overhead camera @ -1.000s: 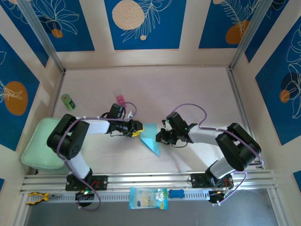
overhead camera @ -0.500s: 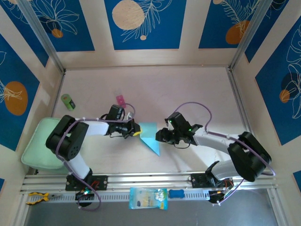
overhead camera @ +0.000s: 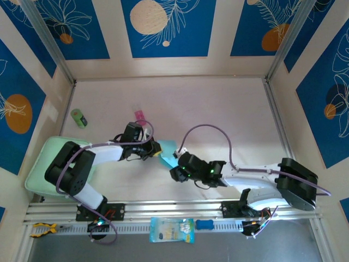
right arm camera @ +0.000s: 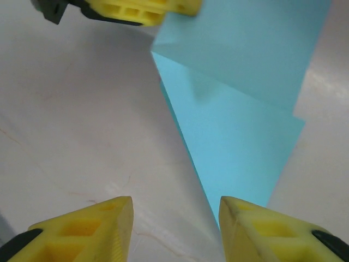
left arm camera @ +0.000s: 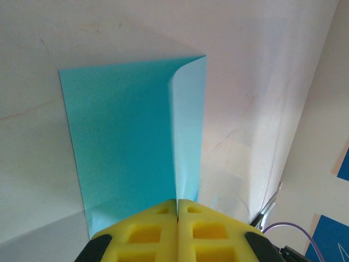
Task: Fold a paper plane with a square sheet of paper (pick it up from the middle)
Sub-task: Fourth fold the wing at the center of the table.
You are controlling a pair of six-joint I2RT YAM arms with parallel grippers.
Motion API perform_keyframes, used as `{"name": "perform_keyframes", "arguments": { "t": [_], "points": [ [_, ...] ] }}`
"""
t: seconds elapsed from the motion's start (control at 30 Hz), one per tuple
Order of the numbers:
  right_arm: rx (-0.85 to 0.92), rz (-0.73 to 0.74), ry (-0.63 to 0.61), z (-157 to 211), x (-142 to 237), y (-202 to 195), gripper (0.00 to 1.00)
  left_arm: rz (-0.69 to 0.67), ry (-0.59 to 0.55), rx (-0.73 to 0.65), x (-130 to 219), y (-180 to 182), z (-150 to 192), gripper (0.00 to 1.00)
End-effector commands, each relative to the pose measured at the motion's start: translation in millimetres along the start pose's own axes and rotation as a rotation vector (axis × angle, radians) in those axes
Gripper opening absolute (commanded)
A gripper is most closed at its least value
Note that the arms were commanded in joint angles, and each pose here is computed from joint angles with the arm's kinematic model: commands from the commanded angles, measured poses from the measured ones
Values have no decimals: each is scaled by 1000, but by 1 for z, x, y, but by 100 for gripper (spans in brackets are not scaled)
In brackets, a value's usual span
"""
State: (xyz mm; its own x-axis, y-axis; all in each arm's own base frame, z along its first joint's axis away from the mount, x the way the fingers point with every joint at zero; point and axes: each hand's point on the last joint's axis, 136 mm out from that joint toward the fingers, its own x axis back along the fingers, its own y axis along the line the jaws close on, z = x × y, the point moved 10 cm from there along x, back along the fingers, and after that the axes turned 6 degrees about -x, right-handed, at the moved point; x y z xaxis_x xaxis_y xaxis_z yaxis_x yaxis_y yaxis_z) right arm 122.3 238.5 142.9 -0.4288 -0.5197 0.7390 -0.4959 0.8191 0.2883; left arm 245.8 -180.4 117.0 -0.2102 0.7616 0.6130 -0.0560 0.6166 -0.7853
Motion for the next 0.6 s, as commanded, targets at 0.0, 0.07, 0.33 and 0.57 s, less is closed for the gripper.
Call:
{"name": "perform_keyframes", "arguments": {
  "t": [0.0,0.07,0.33,0.57],
  "points": [
    [146,117,-108,-6,-11,1,46,8,-3,-8,-1,-8,-2,2],
    [203,141,-113,-4,-17,6,46,15,3,-10,-2,-9,-2,6],
    [315,190,-89,4,-31,13,46,58,30,-34,-4,-16,-5,17],
    [347,319,-86,6,-38,9,45,62,30,-35,-2,-18,-5,9]
  ]
}}
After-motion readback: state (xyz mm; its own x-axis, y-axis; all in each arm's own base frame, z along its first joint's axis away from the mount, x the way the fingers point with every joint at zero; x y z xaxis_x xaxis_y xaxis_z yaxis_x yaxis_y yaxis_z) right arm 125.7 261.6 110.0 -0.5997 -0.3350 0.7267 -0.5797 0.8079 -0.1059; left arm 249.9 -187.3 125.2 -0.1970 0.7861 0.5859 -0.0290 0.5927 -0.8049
